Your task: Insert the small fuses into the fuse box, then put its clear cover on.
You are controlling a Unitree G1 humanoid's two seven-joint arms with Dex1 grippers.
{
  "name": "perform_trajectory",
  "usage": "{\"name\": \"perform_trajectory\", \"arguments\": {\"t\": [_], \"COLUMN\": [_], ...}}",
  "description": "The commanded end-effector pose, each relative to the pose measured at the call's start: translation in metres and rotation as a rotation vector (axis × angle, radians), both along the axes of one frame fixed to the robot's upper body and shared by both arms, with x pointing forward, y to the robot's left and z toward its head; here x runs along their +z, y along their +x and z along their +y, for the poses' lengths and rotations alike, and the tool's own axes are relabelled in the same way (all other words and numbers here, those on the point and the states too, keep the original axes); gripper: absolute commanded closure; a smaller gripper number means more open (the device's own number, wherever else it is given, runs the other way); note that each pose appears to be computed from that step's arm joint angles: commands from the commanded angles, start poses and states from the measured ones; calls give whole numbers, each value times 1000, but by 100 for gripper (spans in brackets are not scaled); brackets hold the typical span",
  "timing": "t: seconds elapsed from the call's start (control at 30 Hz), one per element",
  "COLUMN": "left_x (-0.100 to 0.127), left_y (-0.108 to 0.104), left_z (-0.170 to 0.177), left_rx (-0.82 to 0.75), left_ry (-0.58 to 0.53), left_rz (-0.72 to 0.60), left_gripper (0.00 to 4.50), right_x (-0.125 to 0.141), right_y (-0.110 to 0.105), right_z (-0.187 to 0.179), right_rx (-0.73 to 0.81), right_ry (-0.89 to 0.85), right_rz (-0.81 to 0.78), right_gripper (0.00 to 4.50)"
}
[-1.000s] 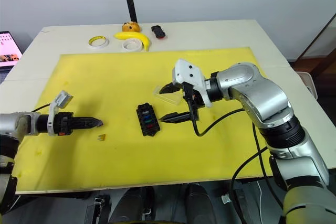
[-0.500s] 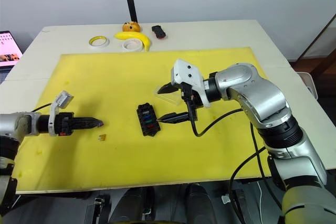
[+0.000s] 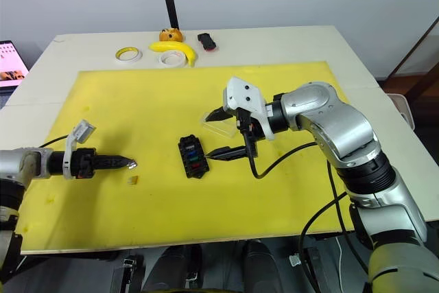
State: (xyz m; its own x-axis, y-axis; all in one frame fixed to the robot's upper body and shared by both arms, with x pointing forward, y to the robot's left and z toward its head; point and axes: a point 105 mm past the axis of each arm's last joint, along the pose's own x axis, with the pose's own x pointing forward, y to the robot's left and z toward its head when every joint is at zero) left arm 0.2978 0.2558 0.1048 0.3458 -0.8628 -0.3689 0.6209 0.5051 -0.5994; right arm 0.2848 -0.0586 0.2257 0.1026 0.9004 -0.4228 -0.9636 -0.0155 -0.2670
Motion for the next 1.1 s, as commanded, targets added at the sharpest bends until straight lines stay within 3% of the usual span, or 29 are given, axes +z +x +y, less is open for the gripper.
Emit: {"name": "perform_trajectory", "arguments": {"t": [0.03, 0.13, 0.27, 0.5, 0.7, 0.8, 0.83, 1.1], "left_x": [15, 29, 64, 133, 148, 147, 147, 140], "left_y": [3, 3, 4, -14, -24, -26, -26, -27], "left_z": [7, 4, -8, -76, -113, -115, -115, -116], "left_rx": [45, 58, 70, -85, -155, -159, -159, -179], "left_ry": [-5, -45, -128, -256, -293, -284, -284, -260], "left_rz": [-54, -107, -229, -497, -576, -585, -585, -568], "left_gripper": [446, 446, 446, 446, 446, 450, 450, 450], "right_x": [7, 7, 7, 28, 27, 35, 37, 41], "right_y": [-5, -6, -5, 0, -2, -8, -8, -7], "right_z": [5, 5, 6, 27, 42, 43, 43, 48], "right_rx": [31, 31, 14, -36, -31, 0, 1, -1], "right_ry": [10, 12, 30, 161, 162, 179, 183, 188], "right_rz": [-39, -29, 9, 186, 239, 262, 263, 289], "right_gripper": [0, 0, 0, 0, 0, 83, 129, 129]}}
